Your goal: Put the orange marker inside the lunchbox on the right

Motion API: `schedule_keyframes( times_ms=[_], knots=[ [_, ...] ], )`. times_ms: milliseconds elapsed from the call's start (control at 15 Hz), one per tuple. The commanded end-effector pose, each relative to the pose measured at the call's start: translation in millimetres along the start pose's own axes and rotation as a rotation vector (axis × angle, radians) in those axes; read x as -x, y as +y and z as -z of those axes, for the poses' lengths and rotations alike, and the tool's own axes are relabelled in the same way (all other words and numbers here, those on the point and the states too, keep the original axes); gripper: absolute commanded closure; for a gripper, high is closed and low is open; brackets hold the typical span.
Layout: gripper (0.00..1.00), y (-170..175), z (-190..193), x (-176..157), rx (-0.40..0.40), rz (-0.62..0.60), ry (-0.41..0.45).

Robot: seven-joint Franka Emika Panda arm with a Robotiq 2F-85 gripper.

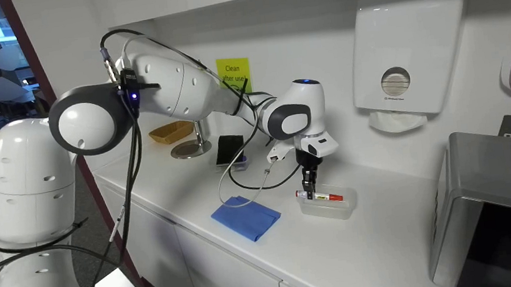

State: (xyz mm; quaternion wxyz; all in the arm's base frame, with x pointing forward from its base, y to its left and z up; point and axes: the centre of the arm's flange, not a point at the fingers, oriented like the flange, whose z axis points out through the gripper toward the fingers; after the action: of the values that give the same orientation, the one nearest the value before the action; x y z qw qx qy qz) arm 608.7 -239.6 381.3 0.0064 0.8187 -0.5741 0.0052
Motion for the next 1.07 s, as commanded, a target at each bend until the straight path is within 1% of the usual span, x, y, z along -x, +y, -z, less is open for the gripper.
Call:
schedule_keyframes(
  times_ms=[0,400,1000],
  knots=[
    [0.94,-8,9,-12,0.003,0.006,-0.019],
    [0.94,-14,5,-17,0.013,0.002,-0.023],
    [0.94,-26,-12,-32,0.035,-0.025,-0.022]
  ],
)
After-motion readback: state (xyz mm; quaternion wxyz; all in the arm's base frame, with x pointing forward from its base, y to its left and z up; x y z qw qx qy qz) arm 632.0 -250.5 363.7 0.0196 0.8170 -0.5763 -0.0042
